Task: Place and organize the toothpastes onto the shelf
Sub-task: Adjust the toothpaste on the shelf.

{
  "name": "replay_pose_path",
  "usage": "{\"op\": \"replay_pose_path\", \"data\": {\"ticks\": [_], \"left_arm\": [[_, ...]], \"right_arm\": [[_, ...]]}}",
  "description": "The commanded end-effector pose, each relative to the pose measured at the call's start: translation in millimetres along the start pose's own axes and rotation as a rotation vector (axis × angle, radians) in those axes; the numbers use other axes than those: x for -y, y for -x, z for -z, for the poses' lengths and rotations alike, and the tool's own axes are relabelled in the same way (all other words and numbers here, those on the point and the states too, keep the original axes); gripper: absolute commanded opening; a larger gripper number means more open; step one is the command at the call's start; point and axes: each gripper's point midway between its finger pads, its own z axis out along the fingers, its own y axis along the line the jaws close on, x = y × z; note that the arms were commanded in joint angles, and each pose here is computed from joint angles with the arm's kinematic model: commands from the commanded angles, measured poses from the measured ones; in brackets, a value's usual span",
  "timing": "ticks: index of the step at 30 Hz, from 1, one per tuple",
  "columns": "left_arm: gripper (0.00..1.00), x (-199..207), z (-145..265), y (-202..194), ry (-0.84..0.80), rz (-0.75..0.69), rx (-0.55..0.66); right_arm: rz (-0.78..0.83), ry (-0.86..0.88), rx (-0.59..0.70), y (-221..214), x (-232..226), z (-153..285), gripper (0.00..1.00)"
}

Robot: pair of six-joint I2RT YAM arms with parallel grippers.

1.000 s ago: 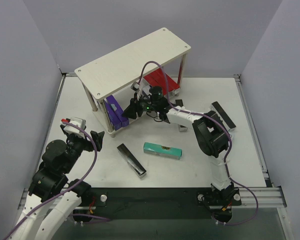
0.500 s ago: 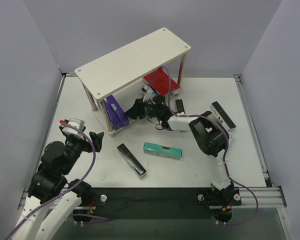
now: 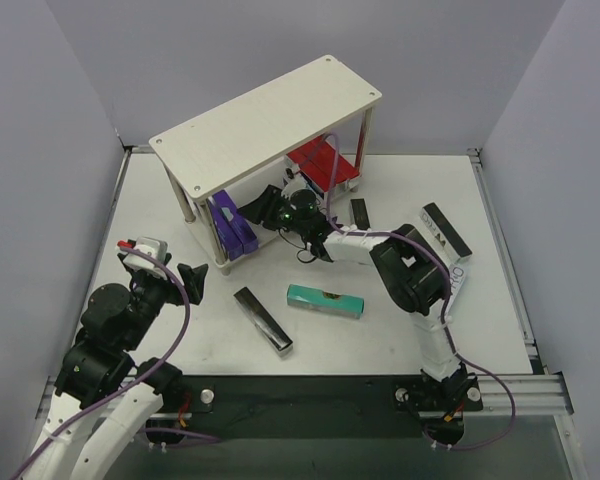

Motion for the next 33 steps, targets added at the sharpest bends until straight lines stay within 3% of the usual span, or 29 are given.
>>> {"op": "replay_pose_path", "data": {"ticks": [1, 21, 33], "left_arm": [[0.92, 1.8, 1.0, 10.9, -0.009, 0.011, 0.040], [0.92, 7.0, -0.2, 7.5, -0.038, 0.008, 0.030], [0.92, 5.3, 5.2, 7.3, -0.033, 0.010, 0.037]], "right_arm": [[-0.078, 0.007, 0.074, 19.9, -22.6, -16.0, 0.42], [-0.149, 0.057, -0.064, -6.3, -28.9, -48.6, 0.39], [-0.128, 0.064, 0.007, 23.7, -32.5, -31.3, 0.46]]}}
